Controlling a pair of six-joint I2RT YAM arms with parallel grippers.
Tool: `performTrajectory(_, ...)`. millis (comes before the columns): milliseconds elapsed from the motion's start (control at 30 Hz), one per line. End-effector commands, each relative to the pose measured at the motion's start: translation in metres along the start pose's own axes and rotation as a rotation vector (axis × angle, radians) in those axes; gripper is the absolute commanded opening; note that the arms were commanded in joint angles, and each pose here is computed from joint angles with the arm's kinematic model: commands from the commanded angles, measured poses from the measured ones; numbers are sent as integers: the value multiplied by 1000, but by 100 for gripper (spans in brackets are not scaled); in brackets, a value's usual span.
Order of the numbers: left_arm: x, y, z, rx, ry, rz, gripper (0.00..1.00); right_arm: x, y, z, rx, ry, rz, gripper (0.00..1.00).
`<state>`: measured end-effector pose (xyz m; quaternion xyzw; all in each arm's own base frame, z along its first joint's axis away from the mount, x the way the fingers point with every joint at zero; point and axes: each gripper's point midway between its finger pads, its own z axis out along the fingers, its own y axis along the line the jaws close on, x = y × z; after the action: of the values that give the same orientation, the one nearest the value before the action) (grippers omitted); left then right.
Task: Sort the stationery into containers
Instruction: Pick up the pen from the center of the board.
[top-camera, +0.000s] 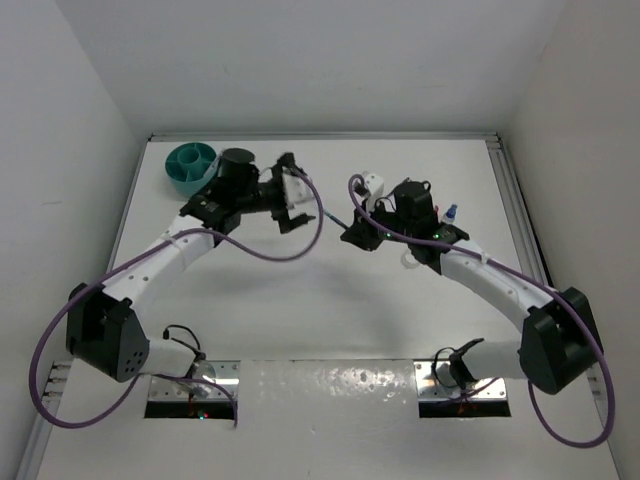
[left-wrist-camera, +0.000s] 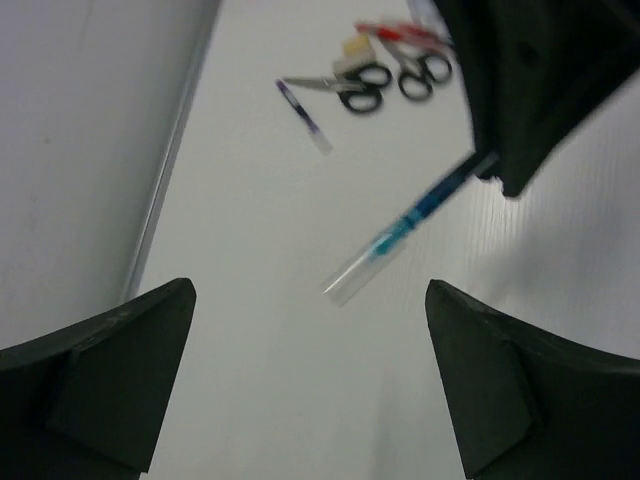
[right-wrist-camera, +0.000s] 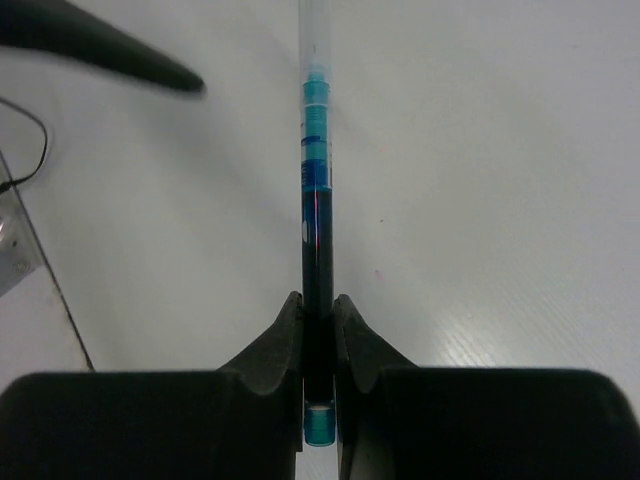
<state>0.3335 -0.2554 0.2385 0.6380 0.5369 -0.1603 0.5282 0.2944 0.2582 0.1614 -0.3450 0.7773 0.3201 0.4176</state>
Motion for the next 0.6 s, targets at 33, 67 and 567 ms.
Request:
performTrajectory(33, -79, 48, -51, -133, -388, -608, 95, -51, -3, -13, 106, -299, 3, 0)
performTrajectory(67, -82, 45, -50, -116, -411, -711, 91, -53, -3, -15, 120, -325, 6, 0)
performTrajectory(567, -103, 24, -37, -12, -597, -1030, 61, -118, 27, -32, 186, -635, -102, 0)
